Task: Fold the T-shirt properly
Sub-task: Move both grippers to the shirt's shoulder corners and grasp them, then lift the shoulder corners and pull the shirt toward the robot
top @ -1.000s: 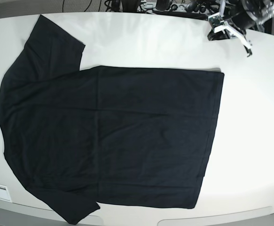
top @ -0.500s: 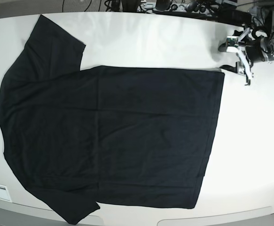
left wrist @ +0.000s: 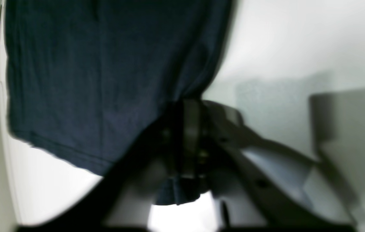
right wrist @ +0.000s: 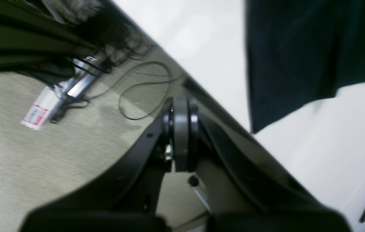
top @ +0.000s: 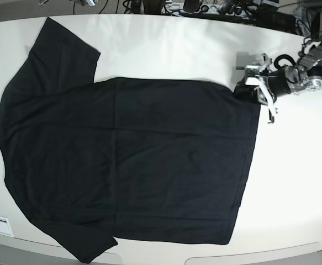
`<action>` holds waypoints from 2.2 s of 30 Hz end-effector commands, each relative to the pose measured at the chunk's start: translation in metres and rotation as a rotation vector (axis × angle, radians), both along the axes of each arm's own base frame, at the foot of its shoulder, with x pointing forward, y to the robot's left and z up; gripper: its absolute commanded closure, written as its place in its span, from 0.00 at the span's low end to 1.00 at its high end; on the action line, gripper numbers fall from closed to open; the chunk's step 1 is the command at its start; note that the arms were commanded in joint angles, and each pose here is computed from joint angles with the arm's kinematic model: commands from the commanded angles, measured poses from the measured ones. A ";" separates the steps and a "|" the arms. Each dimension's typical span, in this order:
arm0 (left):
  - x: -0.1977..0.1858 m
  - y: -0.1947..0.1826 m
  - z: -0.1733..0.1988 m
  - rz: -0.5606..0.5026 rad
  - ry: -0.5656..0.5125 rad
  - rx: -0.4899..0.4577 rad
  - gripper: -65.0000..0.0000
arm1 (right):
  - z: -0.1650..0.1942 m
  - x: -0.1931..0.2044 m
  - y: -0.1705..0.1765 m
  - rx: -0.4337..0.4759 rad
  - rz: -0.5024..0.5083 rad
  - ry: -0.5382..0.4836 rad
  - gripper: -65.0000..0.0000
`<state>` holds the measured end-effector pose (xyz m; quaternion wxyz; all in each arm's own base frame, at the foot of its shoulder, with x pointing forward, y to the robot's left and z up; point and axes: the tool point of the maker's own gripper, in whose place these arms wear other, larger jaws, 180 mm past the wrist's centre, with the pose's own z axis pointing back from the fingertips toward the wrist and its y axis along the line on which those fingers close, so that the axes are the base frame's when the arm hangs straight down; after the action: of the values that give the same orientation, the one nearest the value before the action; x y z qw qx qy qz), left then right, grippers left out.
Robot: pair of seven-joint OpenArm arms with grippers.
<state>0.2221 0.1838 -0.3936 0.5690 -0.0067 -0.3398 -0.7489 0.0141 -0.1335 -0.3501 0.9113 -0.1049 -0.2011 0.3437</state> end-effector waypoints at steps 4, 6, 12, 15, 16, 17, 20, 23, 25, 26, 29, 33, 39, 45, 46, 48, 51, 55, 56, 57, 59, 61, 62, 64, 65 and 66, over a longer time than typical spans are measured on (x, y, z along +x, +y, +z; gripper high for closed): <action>-0.017 0.028 -0.023 0.020 0.066 0.172 1.00 | 0.014 0.036 -0.015 -0.038 0.033 -0.150 1.00; -0.017 0.026 -0.023 0.035 0.074 0.158 1.00 | 0.017 0.054 -0.026 -0.069 0.036 -0.194 1.00; -0.017 0.026 -0.023 0.041 0.079 0.150 1.00 | 0.031 0.093 -0.056 -0.038 -0.031 -0.304 1.00; -0.017 0.026 -0.023 0.041 0.080 0.150 1.00 | 0.038 0.110 -0.064 0.015 -0.046 -0.339 1.00; -0.018 0.026 -0.023 0.041 0.081 0.151 1.00 | 0.041 0.114 -0.067 0.034 -0.054 -0.351 1.00; -0.018 0.026 -0.023 0.041 0.082 0.151 1.00 | 0.043 0.117 -0.068 0.061 -0.067 -0.354 1.00; -0.017 0.027 -0.023 0.044 0.079 0.155 1.00 | 0.046 0.121 -0.058 0.186 -0.064 -0.341 1.00; -0.016 0.027 -0.023 0.045 0.077 0.157 1.00 | 0.052 0.132 -0.052 0.217 -0.031 -0.377 1.00; -0.016 0.027 -0.023 0.045 0.077 0.158 1.00 | 0.040 0.137 -0.060 0.207 -0.053 -0.366 1.00; -0.016 0.027 -0.023 0.045 0.077 0.158 1.00 | 0.034 0.140 -0.065 0.203 -0.063 -0.360 0.99; -0.016 0.030 -0.024 0.052 0.076 0.171 1.00 | 0.017 0.143 -0.074 0.198 -0.076 -0.320 0.62; -0.014 0.033 -0.025 0.062 0.072 0.190 1.00 | 0.009 0.139 -0.089 0.157 -0.119 -0.262 0.41; -0.014 0.033 -0.025 0.062 0.072 0.190 1.00 | -0.004 0.132 -0.101 0.134 -0.120 -0.199 0.41; -0.014 0.034 -0.025 0.058 0.068 0.195 1.00 | -0.025 0.134 -0.115 0.125 -0.151 -0.162 0.41; -0.014 0.034 -0.025 0.058 0.068 0.194 1.00 | -0.026 0.135 -0.116 0.124 -0.152 -0.161 0.41; -0.014 0.034 -0.025 0.058 0.069 0.195 1.00 | -0.026 0.139 -0.117 0.127 -0.155 -0.171 0.41; -0.014 0.034 -0.025 0.058 0.068 0.195 1.00 | -0.025 0.141 -0.116 0.136 -0.150 -0.185 0.43; -0.014 0.034 -0.025 0.057 0.064 0.196 1.00 | -0.023 0.144 -0.122 0.120 -0.186 -0.207 0.86; -0.013 0.034 -0.024 0.055 0.057 0.199 1.00 | -0.022 0.145 -0.124 0.113 -0.196 -0.215 0.97; -0.011 0.034 -0.024 0.054 0.046 0.200 1.00 | -0.021 0.146 -0.127 0.105 -0.206 -0.223 1.00; -0.008 0.034 -0.022 0.058 0.027 0.198 1.00 | -0.019 0.147 -0.131 0.094 -0.210 -0.231 1.00; -0.005 0.035 -0.021 0.061 0.005 0.200 1.00 | -0.016 0.149 -0.133 0.077 -0.195 -0.236 1.00; -0.004 0.037 -0.020 0.056 -0.005 0.211 1.00 | -0.014 0.150 -0.133 0.062 -0.183 -0.242 1.00; -0.002 0.039 -0.018 0.053 -0.019 0.218 1.00 | -0.006 0.152 -0.134 0.048 -0.182 -0.259 1.00; -0.002 0.039 -0.016 0.050 -0.023 0.219 1.00 | -0.002 0.155 -0.133 0.046 -0.180 -0.271 1.00; -0.001 0.039 -0.014 0.047 -0.027 0.221 1.00 | 0.002 0.156 -0.134 0.040 -0.180 -0.277 1.00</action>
<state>0.2357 0.1892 -0.3908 0.5674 0.0534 -0.3425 -0.7470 0.1635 -0.2643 -0.3584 0.9122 -0.1405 -0.3060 0.2337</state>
